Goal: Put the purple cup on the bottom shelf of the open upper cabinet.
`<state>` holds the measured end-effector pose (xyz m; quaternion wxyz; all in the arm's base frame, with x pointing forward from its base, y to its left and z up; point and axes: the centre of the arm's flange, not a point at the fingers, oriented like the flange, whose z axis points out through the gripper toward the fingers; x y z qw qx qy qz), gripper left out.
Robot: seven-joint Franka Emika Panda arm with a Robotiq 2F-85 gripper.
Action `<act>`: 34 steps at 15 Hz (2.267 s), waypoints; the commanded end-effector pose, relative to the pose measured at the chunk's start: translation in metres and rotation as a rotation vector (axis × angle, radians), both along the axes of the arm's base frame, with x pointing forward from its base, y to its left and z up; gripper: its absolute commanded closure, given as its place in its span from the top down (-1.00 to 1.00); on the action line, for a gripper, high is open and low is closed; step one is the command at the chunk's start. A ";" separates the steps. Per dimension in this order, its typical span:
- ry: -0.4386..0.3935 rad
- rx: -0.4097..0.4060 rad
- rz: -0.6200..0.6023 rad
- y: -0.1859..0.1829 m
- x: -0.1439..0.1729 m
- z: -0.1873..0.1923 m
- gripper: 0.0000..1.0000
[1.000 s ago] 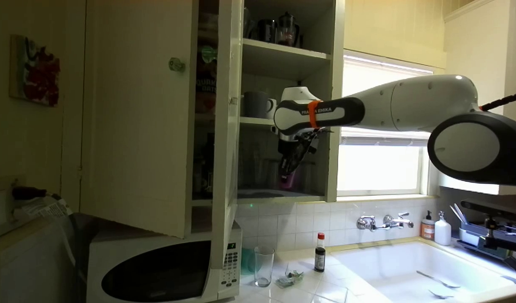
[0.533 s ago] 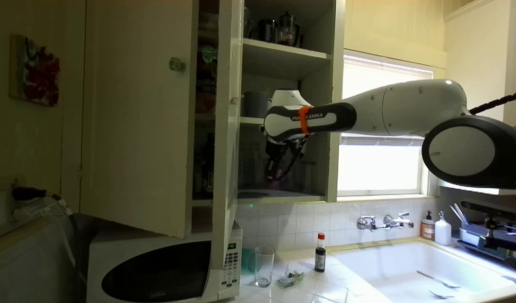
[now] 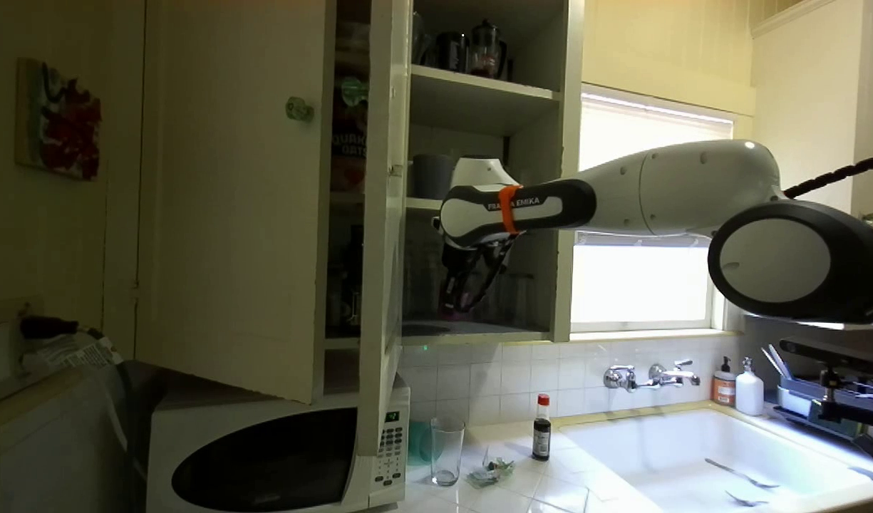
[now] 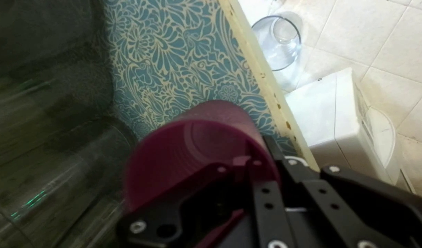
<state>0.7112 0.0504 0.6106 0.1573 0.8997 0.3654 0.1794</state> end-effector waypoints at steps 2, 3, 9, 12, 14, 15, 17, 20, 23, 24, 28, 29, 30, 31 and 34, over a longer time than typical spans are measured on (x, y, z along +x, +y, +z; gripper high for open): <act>-0.008 0.002 -0.024 -0.010 0.007 -0.008 -0.98; -0.005 -0.002 -0.023 -0.013 0.009 -0.009 -0.98; -0.004 -0.013 -0.027 -0.025 0.016 -0.011 -0.39; -0.003 -0.024 -0.026 -0.027 0.016 -0.009 0.02; -0.005 -0.032 -0.028 -0.028 0.014 -0.007 0.34; -0.005 -0.035 -0.028 -0.029 0.014 -0.006 0.47; -0.013 -0.043 -0.029 -0.029 0.013 -0.003 0.78; -0.029 -0.041 -0.032 -0.027 0.008 0.005 1.00; -0.055 -0.029 -0.027 -0.022 0.002 0.017 1.00; -0.063 -0.031 -0.027 -0.020 0.000 0.021 1.00; -0.066 -0.022 -0.058 -0.014 -0.012 0.028 1.00; -0.059 -0.017 -0.082 -0.012 -0.017 0.030 1.00; -0.062 -0.017 -0.118 -0.009 -0.024 0.031 1.00; -0.067 -0.020 -0.152 -0.007 -0.029 0.033 1.00; -0.115 -0.047 -0.153 0.008 -0.034 0.037 1.00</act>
